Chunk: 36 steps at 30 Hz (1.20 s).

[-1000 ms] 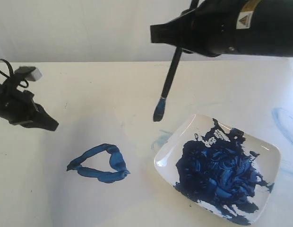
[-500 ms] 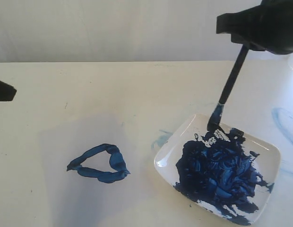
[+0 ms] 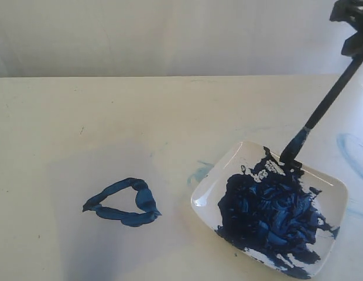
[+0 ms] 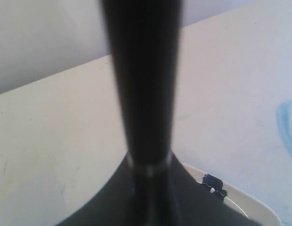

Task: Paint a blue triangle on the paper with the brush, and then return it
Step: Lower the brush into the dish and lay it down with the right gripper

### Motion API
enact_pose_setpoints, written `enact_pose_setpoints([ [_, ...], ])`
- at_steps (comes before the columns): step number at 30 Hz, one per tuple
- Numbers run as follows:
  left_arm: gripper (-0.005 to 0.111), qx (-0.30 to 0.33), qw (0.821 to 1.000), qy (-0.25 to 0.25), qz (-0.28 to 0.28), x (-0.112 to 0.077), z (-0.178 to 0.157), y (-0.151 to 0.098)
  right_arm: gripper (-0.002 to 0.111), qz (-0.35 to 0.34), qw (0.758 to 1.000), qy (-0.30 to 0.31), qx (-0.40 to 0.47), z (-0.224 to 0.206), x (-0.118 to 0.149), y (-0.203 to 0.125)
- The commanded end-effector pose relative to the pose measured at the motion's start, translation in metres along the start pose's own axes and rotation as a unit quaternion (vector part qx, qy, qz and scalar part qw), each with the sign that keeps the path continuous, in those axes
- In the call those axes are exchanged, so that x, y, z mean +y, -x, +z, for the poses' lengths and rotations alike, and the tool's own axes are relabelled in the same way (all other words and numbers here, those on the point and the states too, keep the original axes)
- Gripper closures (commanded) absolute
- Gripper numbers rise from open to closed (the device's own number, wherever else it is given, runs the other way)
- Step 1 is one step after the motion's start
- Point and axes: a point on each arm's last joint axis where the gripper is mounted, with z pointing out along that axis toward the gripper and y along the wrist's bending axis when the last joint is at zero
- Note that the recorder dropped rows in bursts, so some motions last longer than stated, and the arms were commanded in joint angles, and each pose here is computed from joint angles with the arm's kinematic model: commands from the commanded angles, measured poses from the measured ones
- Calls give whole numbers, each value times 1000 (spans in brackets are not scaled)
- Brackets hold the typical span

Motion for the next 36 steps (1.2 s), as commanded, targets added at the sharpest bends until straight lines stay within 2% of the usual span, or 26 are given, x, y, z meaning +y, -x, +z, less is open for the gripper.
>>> enact_pose_setpoints([
  [1,107,-23,999,-1,-27,-2,0,0,108,6,995,57,76,11,-15,4],
  [4,107,-27,999,-5,-32,-3,0,0,108,35,984,117,130,26,-27,2],
  [7,107,-26,999,-10,-28,-4,0,1,108,84,977,130,145,45,-39,1],
  [18,107,-31,999,-40,-16,-12,1,3,108,142,961,96,217,109,-70,-20],
  [27,107,-32,998,-49,-9,-14,1,3,108,210,948,35,235,158,-100,-41],
  [36,107,-32,998,-49,-10,-14,1,3,108,233,932,17,278,185,-116,-65],
])
